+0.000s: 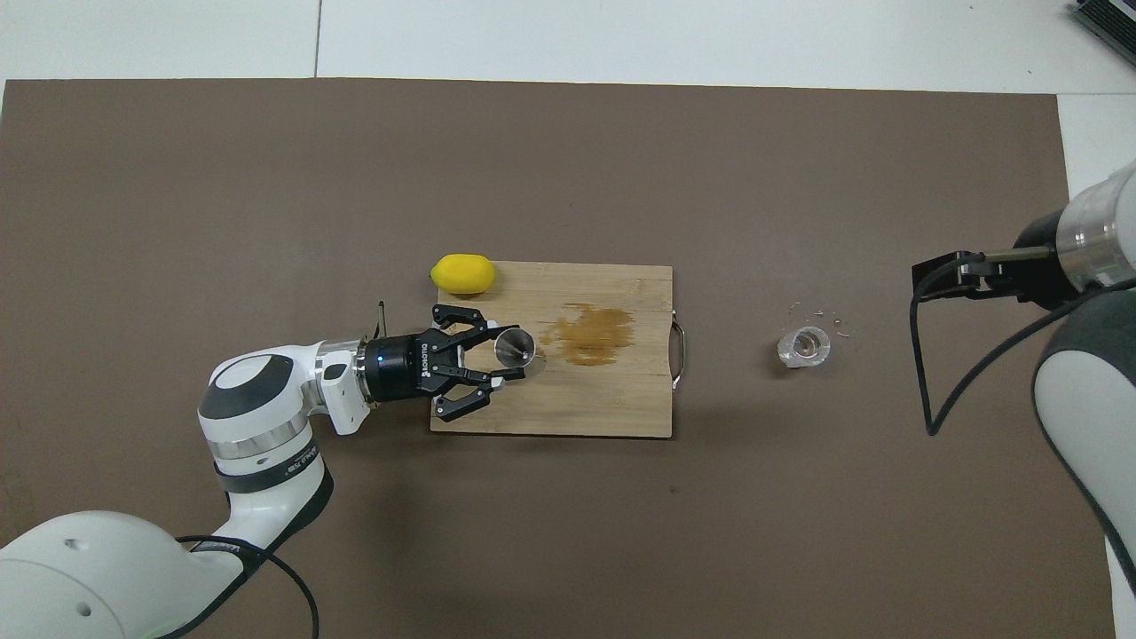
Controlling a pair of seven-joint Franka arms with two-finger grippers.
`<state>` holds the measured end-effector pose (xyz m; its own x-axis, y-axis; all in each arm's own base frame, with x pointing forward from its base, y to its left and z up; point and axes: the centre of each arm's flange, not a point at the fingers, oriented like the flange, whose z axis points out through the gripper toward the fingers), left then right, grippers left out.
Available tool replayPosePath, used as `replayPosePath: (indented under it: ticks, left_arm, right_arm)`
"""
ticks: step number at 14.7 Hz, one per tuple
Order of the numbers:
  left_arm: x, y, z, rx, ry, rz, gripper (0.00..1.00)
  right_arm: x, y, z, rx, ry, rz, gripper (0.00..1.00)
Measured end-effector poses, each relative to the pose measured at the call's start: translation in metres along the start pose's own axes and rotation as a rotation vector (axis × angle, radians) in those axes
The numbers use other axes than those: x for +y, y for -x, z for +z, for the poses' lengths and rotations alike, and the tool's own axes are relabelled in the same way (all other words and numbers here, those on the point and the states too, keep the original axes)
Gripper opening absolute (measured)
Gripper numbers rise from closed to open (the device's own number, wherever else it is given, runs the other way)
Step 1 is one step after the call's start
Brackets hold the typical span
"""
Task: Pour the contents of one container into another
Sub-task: 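Lift the jigger with the left gripper and carry it over the board, then lower the jigger onto the board and open the left gripper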
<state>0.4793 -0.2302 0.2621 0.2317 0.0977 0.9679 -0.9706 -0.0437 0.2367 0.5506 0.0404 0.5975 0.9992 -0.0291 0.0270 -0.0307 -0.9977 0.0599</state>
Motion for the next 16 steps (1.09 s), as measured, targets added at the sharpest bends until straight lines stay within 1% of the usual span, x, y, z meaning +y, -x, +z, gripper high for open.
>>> replayPosePath:
  ticks: [4, 8, 12, 16]
  left_arm:
    - [0.013, 0.008, 0.039, 0.003, -0.046, -0.003, 0.51]
    - [0.026, 0.016, 0.068, 0.000, -0.072, -0.010, 0.51]
    - [0.026, 0.020, 0.069, -0.030, -0.100, 0.045, 0.51]
    - [0.026, 0.021, 0.068, -0.040, -0.110, 0.077, 0.51]
  right_arm:
    - [0.000, 0.000, 0.000, 0.000, 0.000, 0.000, 1.00]
    - [0.000, 0.000, 0.000, 0.000, 0.000, 0.000, 1.00]
    - [0.000, 0.000, 0.000, 0.000, 0.000, 0.000, 1.00]
    - [0.000, 0.000, 0.000, 0.000, 0.000, 0.000, 1.00]
